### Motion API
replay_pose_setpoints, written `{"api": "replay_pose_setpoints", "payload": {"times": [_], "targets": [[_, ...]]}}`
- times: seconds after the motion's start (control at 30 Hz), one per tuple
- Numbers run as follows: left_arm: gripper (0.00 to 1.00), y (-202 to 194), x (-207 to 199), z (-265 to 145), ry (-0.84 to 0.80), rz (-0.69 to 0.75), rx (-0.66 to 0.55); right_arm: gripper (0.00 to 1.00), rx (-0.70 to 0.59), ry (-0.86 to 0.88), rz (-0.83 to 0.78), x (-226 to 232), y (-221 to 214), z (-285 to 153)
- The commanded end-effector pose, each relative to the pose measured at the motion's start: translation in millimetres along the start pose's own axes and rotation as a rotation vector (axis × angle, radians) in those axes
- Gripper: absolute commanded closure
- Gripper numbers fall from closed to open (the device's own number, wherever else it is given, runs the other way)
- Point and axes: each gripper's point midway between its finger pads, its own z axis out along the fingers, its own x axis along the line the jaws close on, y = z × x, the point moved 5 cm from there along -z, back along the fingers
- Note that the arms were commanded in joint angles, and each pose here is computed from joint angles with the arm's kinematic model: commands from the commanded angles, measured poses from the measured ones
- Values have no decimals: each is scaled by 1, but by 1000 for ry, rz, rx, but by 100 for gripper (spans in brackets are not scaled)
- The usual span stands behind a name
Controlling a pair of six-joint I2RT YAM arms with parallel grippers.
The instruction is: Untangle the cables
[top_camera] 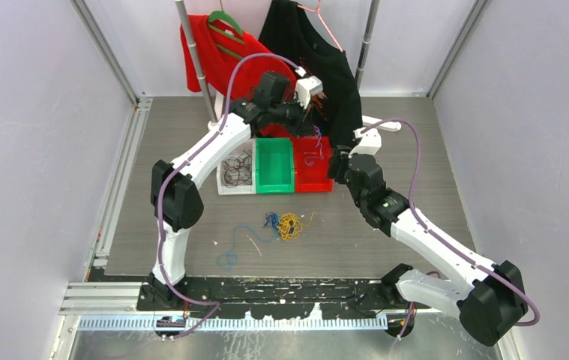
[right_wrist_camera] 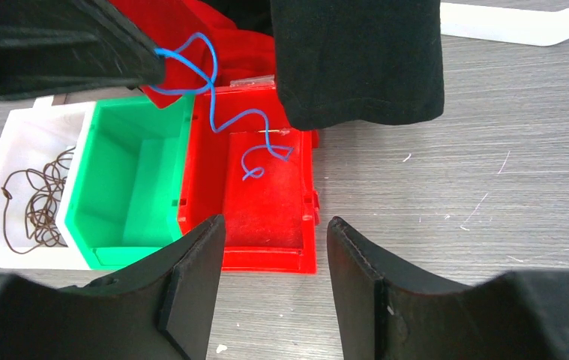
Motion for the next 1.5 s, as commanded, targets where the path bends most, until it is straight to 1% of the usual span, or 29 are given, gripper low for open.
{"api": "replay_pose_setpoints", "payload": {"times": [0.0, 0.2, 0.33, 0.5, 0.63, 0.73, 0.8, 0.87, 0.93, 1.03, 1.13, 1.17, 1.2, 1.23, 1.3, 1.33, 1.4, 1.47], "targets": [[100, -10, -8, 16, -32, 29, 9, 43, -55, -10, 50, -4, 13, -7], [100, -26, -25, 36, -82, 10, 55, 43, -52, -21, 52, -8, 12, -12], [100, -40, -44, 41, -128, -40, 101, 44, -49, -25, 57, -9, 10, -13], [100, -55, -46, 40, -101, -64, 133, 44, -40, -30, 61, -11, 6, -13], [100, -53, -31, 42, -37, -15, 123, 44, -35, -21, 72, -9, 4, -12], [100, -49, -11, 44, 61, 55, 101, 45, -33, -20, 76, -8, 4, -12], [100, -50, -4, 47, 78, 35, 103, 45, -31, -19, 77, -8, 4, -12], [100, -51, -7, 51, 53, 15, 110, 46, -31, -20, 77, -8, 4, -12], [100, -49, -4, 54, 66, 25, 102, 46, -32, -19, 78, -8, 4, -12], [100, -46, 13, 54, 165, 133, 94, 46, -25, -13, 77, -8, 3, -12], [100, -53, 33, 53, 259, 250, 146, 46, -23, -12, 81, -7, 3, -12], [98, -56, 36, 53, 276, 262, 158, 46, -22, -11, 84, -6, 3, -11], [88, -57, 37, 52, 277, 263, 170, 45, -22, -10, 88, -6, 3, -11], [75, -58, 35, 49, 266, 253, 185, 43, -22, -9, 91, -6, 4, -12], [52, -51, 26, 42, 203, 230, 189, 42, -25, -10, 97, -6, 7, -14], [45, -46, 20, 36, 167, 221, 182, 42, -29, -12, 98, -6, 8, -15], [39, -35, 9, 21, 78, 189, 175, 42, -34, -7, 98, -6, 11, -16], [35, -28, 3, 6, 9, 152, 176, 42, -32, 5, 99, -4, 12, -17]]}}
